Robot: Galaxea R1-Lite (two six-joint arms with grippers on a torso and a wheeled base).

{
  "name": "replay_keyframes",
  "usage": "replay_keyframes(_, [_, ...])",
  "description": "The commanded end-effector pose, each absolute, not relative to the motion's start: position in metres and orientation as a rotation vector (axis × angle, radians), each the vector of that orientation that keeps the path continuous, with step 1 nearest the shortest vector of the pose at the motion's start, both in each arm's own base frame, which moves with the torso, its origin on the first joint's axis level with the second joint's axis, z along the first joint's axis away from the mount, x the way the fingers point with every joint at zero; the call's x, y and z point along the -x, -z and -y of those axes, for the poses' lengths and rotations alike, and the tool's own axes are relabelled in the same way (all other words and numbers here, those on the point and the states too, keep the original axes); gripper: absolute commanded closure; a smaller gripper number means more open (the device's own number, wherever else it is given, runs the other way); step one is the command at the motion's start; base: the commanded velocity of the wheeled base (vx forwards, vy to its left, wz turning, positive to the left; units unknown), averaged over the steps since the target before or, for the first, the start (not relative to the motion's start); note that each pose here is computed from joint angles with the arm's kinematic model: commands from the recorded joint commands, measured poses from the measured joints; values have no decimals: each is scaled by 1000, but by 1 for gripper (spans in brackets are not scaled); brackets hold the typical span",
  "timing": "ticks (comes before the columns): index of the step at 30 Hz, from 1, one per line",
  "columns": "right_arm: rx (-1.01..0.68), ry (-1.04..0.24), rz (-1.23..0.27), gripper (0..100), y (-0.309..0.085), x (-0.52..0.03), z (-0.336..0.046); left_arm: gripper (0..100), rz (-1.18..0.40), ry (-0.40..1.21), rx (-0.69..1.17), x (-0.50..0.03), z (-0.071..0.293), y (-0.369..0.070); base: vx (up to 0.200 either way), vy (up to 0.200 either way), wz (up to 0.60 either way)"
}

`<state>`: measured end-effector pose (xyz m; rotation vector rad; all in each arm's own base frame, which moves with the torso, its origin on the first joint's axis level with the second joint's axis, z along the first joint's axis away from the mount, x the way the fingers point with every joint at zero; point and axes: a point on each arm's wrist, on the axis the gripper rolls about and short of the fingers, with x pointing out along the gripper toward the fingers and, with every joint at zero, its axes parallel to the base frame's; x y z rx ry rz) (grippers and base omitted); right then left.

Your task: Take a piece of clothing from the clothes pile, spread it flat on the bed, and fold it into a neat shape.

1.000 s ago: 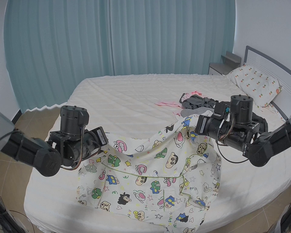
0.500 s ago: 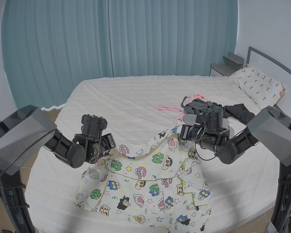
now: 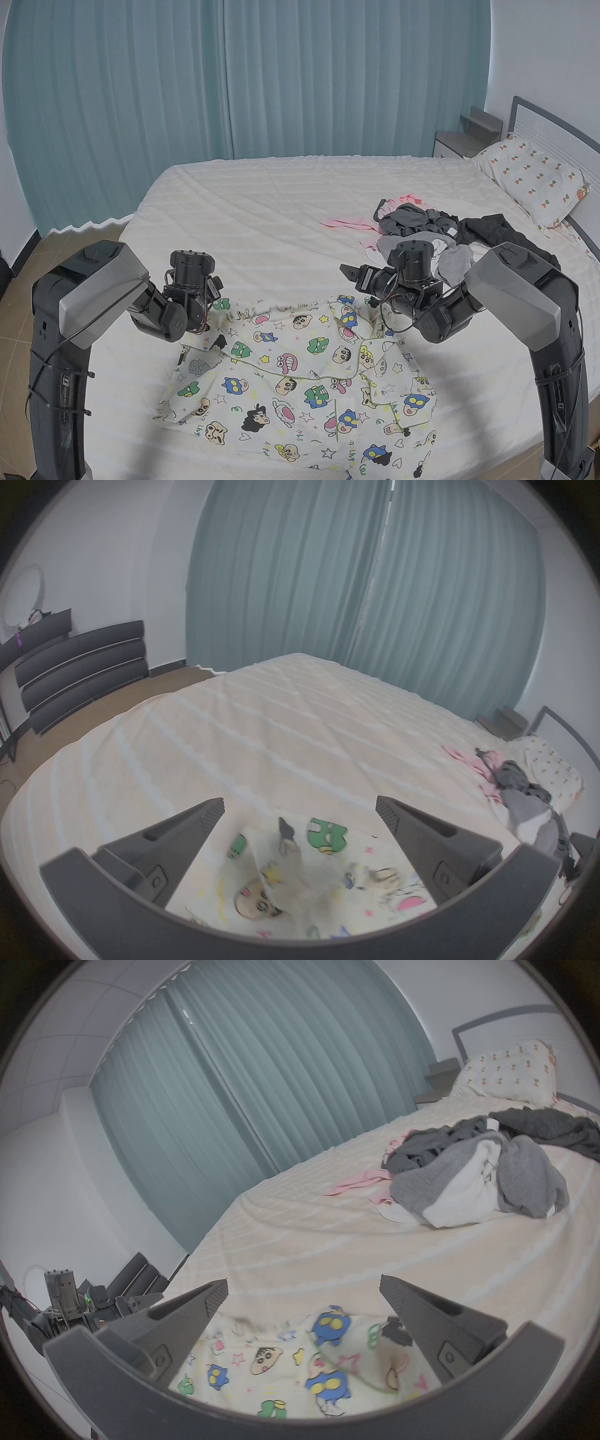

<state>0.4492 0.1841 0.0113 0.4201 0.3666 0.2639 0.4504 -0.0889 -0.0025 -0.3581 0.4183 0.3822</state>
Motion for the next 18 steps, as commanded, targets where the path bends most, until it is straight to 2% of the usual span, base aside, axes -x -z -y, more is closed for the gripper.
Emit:
replay_keyframes(1, [-428,-220,-389,0,7,-456,-169,0,-447,-431,352,-456,72,27,0,0,0])
replay_keyframes(5, [-499,-165,-381,0,-8,-458,-145,0,-450,-455,366,-451,60,21,0,0,0])
replay_keyframes(11, [-515,-95,-476,0,-12,-427,-93,0,-425,-416,459,-424,44,-19,0,0,0])
replay_keyframes(18, [-486,-125,-655,0,-2,-376,-55,0,-500,-268,624,-365,44,-54,0,0,0])
